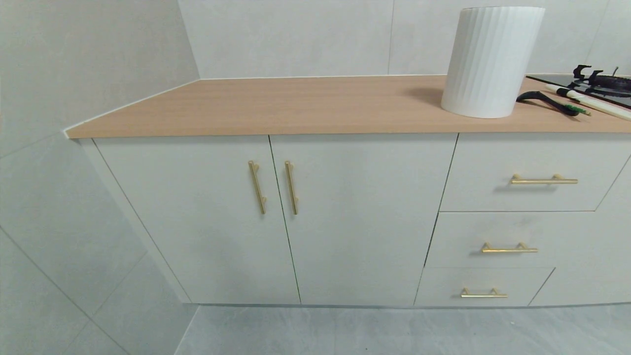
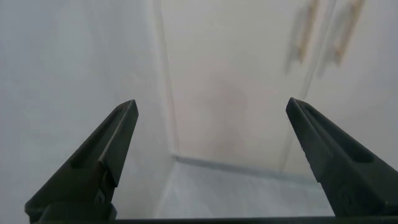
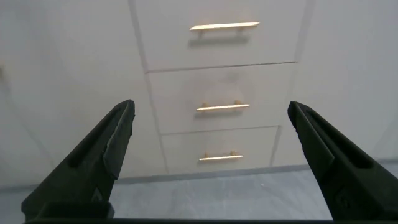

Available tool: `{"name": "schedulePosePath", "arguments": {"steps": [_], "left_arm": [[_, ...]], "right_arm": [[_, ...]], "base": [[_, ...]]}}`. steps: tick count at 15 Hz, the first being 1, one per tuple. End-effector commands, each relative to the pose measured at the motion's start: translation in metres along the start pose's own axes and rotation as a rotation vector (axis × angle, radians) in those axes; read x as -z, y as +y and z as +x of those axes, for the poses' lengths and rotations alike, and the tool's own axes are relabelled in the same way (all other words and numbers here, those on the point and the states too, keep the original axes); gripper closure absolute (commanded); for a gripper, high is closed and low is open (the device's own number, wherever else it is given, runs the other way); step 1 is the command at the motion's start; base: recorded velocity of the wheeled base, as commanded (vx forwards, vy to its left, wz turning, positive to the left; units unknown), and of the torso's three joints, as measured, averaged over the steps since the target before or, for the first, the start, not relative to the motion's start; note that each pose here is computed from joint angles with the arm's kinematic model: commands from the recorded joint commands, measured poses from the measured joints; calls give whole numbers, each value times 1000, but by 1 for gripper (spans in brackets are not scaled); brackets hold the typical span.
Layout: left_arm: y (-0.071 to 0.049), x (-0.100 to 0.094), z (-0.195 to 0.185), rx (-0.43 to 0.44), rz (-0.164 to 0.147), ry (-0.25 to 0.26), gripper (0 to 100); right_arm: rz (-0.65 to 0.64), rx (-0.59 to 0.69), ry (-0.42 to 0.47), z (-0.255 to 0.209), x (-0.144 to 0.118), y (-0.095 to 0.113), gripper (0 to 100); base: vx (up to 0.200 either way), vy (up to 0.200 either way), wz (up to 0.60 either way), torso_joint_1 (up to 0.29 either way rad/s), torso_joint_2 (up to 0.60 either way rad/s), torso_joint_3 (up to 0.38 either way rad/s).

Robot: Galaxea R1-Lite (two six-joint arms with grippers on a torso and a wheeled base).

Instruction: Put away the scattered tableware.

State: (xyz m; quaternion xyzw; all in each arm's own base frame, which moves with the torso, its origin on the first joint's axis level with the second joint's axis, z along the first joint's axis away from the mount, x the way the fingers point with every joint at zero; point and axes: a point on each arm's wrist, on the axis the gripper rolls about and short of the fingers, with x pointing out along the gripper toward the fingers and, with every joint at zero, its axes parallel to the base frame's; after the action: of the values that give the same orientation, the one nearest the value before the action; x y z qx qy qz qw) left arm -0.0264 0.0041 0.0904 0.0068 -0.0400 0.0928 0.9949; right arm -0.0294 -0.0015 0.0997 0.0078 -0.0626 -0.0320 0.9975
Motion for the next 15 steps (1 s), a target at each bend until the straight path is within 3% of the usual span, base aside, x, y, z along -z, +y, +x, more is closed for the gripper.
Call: {"name": "schedulePosePath", "arguments": {"steps": [1, 3, 4, 6, 15], "left_arm": [[-1, 11, 2, 6, -6, 42, 0], [-1, 11, 2, 19, -4, 45, 0], [-2, 12, 2, 60, -8, 46, 0], [-4, 15, 2, 154, -8, 80, 0], [-4, 15, 2, 154, -7, 77, 0]], "right_arm": [[-11, -17, 77, 4, 20, 0, 0], [-17, -26, 103, 4, 23, 1, 0], [-23, -55, 139, 3, 25, 1, 0], [-29, -76, 126, 3, 25, 2, 0], [-27, -79, 125, 3, 24, 2, 0]], "base": [[0, 0, 0, 0, 0, 0], [0, 0, 0, 0, 0, 0], [0, 0, 0, 0, 0, 0], [0, 0, 0, 0, 0, 0], [0, 0, 0, 0, 0, 0]]}}
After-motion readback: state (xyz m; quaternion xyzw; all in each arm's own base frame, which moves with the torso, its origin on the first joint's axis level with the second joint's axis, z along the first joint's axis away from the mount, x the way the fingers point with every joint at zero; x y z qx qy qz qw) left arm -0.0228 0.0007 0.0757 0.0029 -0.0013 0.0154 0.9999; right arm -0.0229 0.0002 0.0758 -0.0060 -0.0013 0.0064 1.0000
